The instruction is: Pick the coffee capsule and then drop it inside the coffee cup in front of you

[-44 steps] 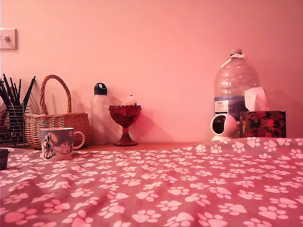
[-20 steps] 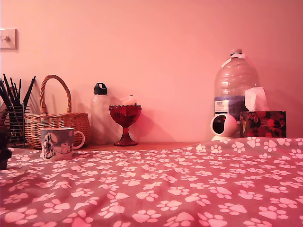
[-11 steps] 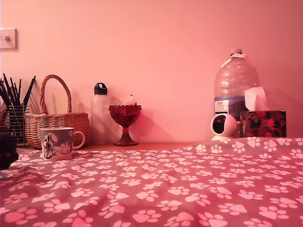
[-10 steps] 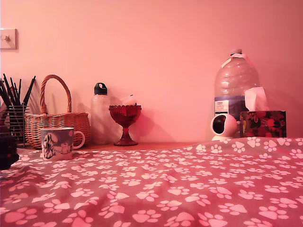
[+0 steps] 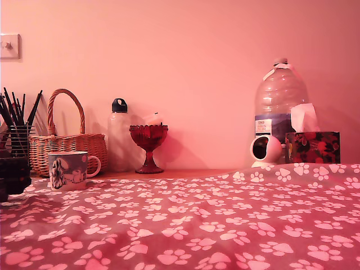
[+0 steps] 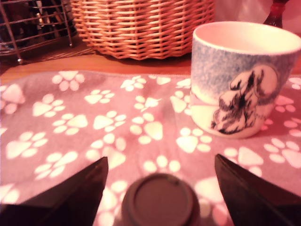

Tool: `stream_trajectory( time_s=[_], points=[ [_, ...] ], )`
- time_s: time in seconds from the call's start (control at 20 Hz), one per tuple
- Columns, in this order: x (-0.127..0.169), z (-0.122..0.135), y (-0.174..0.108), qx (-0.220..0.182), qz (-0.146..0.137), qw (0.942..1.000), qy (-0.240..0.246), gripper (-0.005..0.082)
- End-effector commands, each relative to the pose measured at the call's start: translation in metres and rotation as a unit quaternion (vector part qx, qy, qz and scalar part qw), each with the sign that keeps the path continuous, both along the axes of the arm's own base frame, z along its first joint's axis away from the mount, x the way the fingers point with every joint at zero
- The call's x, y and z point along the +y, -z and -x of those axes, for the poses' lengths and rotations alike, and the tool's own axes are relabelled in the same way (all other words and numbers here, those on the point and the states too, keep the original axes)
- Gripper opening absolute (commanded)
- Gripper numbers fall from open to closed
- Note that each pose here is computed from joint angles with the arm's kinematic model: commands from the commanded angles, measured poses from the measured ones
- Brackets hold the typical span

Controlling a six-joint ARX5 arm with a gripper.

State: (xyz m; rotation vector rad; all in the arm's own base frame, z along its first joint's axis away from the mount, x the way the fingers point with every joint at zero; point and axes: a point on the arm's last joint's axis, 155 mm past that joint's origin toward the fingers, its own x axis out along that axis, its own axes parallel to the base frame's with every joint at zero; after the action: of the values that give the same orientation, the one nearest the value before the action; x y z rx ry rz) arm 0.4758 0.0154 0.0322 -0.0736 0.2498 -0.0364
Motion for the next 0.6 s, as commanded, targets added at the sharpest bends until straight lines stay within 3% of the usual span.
stream_trajectory(
  time_s=[0.0,0.55],
  points=[
    [0.002,-0.003,0.006,0.006,-0.002,1.0000,0.000,0.0659],
    [0.001,0.000,0.020,0.037,-0.009,0.9992,0.009,0.0655]
  ],
)
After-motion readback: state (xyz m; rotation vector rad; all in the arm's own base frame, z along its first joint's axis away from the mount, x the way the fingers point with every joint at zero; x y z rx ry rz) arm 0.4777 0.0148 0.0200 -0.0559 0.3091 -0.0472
